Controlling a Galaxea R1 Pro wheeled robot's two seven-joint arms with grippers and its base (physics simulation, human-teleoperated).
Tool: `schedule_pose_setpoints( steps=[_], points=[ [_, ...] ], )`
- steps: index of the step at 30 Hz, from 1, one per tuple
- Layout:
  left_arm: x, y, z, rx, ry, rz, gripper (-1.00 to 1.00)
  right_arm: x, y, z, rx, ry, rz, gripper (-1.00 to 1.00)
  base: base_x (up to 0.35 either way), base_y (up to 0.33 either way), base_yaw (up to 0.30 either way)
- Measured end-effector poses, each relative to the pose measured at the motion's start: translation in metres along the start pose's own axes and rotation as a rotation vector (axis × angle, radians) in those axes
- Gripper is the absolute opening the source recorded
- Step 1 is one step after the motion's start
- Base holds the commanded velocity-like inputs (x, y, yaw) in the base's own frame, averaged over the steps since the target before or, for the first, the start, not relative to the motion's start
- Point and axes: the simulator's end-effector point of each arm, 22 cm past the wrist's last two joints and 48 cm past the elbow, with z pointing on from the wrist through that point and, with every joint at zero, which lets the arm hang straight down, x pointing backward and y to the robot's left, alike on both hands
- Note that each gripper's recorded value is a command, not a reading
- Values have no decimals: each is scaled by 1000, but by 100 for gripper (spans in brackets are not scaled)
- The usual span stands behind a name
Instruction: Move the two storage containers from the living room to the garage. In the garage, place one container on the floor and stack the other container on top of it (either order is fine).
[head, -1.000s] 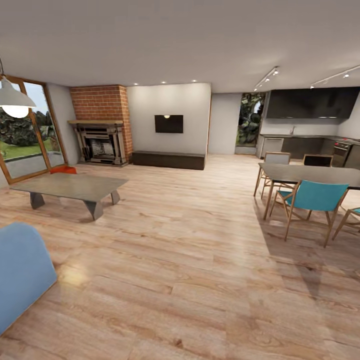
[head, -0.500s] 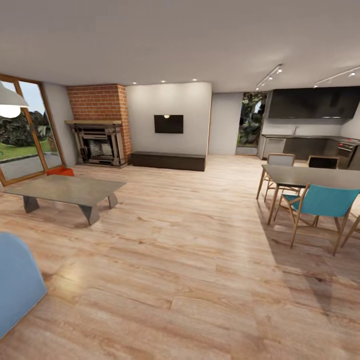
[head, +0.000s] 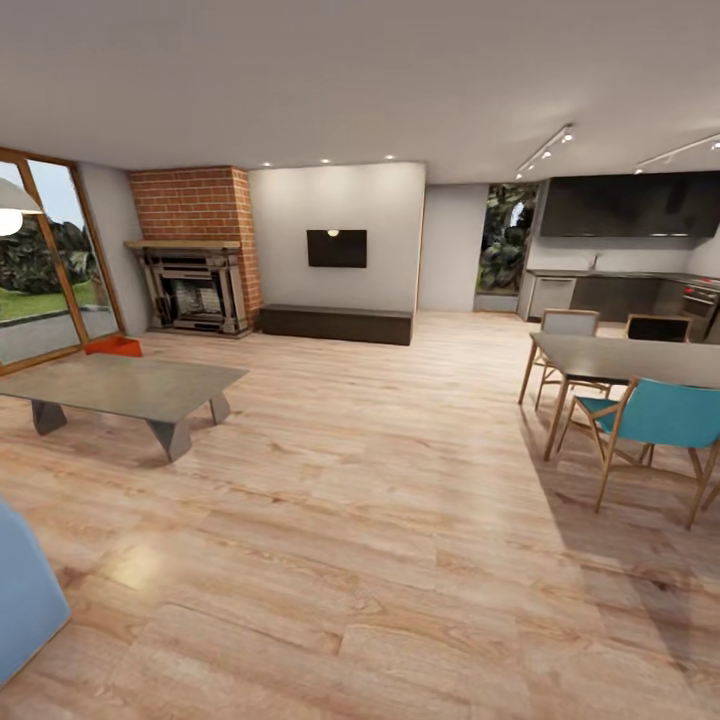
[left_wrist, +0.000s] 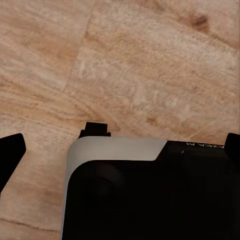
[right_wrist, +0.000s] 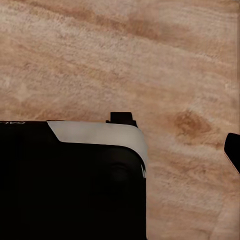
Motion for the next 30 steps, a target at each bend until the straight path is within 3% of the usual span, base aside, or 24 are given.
schedule_pose_setpoints(
  steps=[30],
  points=[
    [0, 0, 0, 0, 0, 0, 100, 0, 1, 0, -1, 0, -2, 100, 322, 0, 0]
  ],
)
